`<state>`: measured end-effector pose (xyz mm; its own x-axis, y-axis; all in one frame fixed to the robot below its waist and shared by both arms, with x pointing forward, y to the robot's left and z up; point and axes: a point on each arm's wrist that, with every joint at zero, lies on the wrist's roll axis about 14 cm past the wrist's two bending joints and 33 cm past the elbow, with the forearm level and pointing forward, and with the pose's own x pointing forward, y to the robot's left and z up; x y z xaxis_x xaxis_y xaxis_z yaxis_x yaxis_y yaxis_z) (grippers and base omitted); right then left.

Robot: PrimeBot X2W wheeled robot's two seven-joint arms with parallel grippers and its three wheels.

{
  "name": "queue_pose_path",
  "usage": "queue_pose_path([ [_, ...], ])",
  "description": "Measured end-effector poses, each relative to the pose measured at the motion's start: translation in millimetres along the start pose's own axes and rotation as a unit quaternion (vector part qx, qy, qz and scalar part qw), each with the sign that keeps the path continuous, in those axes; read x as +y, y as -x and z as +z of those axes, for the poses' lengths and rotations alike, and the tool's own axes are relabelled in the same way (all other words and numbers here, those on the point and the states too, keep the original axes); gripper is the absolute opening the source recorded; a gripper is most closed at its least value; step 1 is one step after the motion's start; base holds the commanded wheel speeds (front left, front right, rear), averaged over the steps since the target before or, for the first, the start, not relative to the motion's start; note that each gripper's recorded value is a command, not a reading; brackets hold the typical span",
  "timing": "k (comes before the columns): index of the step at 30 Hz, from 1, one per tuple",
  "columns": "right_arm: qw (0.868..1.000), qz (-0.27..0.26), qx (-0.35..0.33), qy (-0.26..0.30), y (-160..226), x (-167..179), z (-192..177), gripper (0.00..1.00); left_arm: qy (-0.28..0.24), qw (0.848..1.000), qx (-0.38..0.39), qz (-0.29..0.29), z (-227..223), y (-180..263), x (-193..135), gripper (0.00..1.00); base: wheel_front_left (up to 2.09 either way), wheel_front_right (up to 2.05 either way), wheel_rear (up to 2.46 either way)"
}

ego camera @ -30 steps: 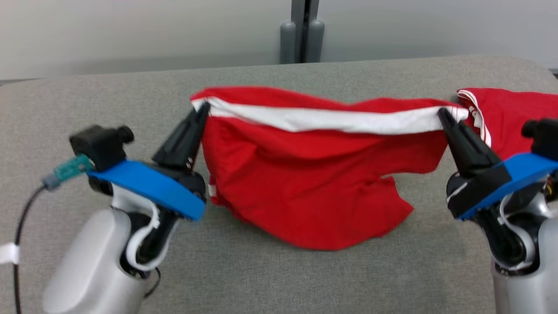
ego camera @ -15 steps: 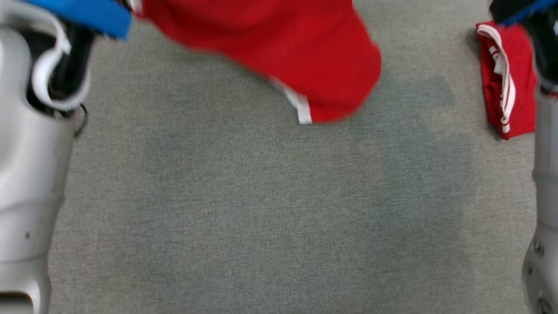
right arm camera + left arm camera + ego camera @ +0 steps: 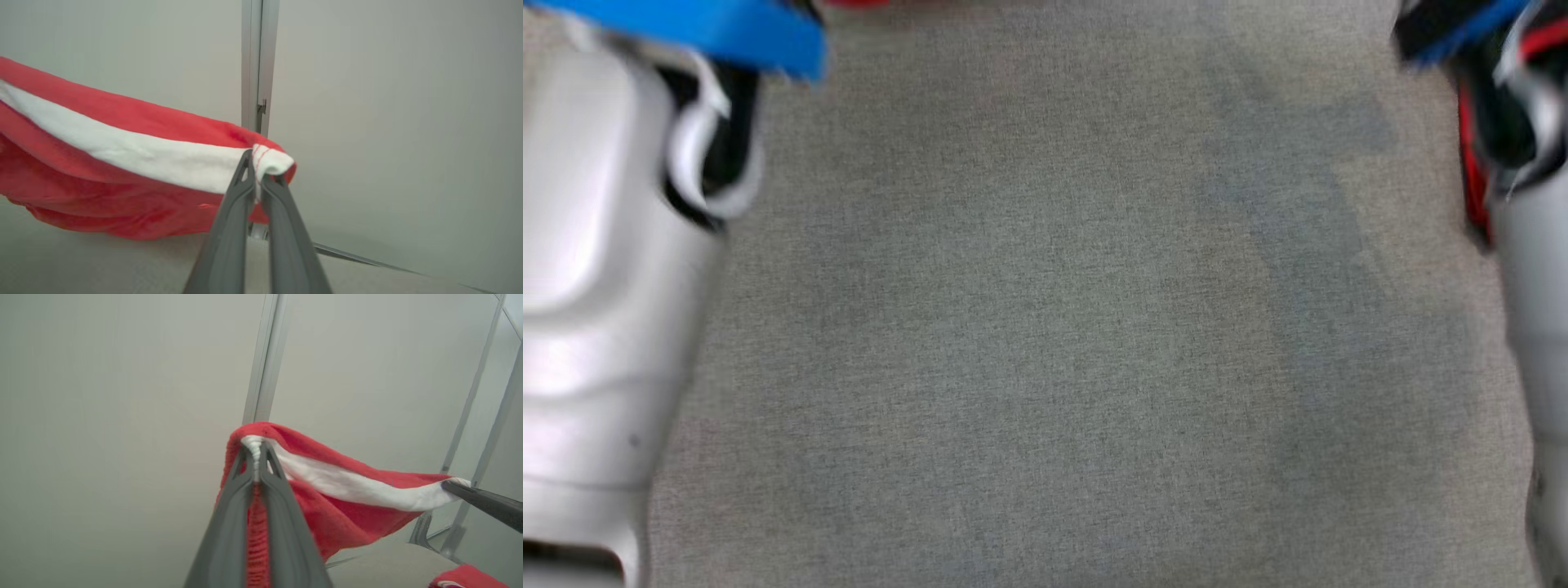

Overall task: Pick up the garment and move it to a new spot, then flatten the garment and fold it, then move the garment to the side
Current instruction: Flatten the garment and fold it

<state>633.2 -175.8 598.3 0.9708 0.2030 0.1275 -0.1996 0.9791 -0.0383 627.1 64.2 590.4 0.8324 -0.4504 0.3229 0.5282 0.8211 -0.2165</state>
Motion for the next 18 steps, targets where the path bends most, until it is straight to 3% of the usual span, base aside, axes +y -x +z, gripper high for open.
queue_pose_path([
  [5, 0.989, 0.001, 0.148, -0.026, 61.4, 6.6, -91.6, 0.0, 0.025, 0.996, 0.087, 0.01, -57.8, 53.8, -13.0, 0.0, 0.0, 0.0, 0.0],
  [8, 0.977, -0.007, 0.209, -0.039, 105.2, 5.1, -119.8, 0.0, 0.036, 0.991, 0.124, 0.017, -76.9, 90.0, -22.9, 0.0, 0.0, 0.0, 0.0],
  [14, 0.956, -0.024, 0.285, -0.067, 184.3, 7.6, -137.0, 0.0, 0.055, 0.974, 0.216, 0.027, -117.6, 175.7, -49.2, 0.0, 0.0, 0.0, 0.0],
  [18, 0.949, -0.036, 0.305, -0.072, 225.7, 11.1, -130.7, 0.0, 0.103, 0.959, 0.256, 0.059, -133.0, 227.0, -65.8, 0.0, 0.0, 0.0, 0.0],
])
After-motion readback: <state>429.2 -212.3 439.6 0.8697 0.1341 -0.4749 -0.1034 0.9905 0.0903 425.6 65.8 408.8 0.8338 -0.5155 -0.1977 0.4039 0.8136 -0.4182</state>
